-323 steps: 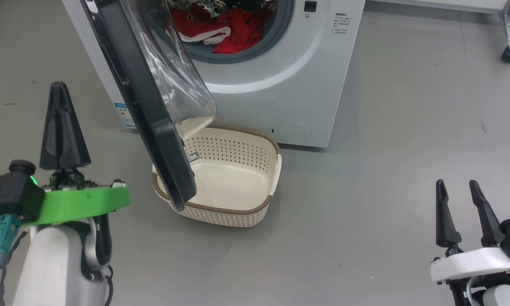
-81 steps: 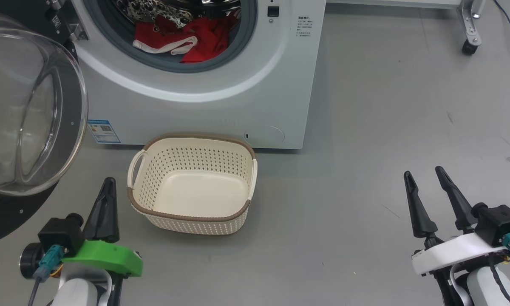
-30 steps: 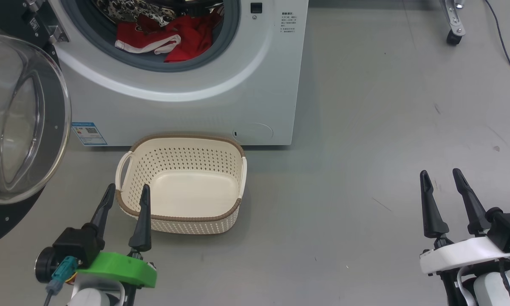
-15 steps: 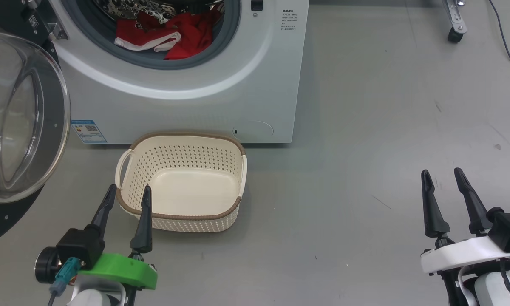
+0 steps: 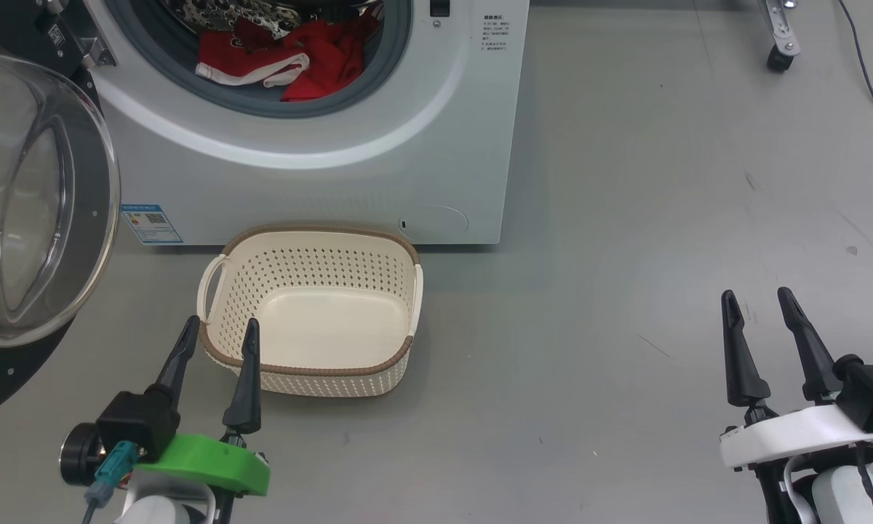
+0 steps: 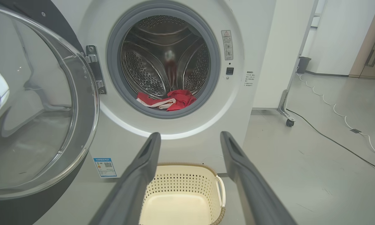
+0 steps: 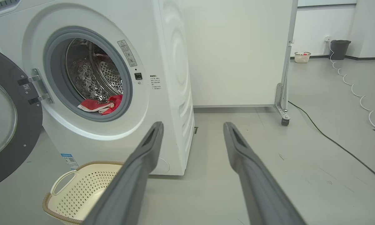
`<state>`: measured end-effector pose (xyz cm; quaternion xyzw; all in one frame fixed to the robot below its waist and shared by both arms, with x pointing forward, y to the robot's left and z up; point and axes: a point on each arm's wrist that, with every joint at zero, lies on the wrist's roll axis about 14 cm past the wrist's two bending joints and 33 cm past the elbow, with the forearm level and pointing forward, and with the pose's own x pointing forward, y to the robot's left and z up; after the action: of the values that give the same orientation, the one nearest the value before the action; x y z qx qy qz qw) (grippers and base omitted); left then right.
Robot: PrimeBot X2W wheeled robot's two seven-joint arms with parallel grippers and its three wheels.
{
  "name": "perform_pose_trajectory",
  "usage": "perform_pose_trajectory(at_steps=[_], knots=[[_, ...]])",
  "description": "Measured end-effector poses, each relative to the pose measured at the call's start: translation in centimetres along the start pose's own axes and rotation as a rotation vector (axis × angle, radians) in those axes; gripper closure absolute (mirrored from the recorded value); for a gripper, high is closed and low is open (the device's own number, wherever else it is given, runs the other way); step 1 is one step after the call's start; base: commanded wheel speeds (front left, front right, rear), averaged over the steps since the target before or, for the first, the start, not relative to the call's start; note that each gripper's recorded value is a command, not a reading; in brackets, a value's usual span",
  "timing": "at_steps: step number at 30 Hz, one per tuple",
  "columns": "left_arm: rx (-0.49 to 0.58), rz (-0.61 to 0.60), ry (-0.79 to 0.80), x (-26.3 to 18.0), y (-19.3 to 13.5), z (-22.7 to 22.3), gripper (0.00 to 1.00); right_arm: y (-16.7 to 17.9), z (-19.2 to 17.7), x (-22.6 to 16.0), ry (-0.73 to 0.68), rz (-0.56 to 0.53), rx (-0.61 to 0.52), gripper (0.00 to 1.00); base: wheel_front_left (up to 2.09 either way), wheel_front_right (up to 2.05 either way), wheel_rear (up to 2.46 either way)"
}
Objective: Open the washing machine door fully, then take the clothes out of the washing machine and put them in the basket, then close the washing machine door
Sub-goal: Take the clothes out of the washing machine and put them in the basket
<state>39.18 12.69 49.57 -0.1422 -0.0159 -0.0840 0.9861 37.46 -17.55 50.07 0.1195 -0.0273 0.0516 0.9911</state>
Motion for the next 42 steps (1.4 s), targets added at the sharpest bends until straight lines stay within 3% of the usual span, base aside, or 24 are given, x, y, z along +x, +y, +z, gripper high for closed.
perform_pose_trajectory(at_steps=[23,42], knots=[[-0.034,0.017,0.009,-0.13,0.32,-0.39,0.00,-0.03,-0.30,0.11,0.008,-0.002,0.003,0.00,0.09,-0.09,0.00],[-0.038,0.007,-0.001,-0.17,0.08,-0.07,0.00,0.19,-0.26,-0.01,0.006,0.002,0.003,0.00,0.82,-0.82,0.00]])
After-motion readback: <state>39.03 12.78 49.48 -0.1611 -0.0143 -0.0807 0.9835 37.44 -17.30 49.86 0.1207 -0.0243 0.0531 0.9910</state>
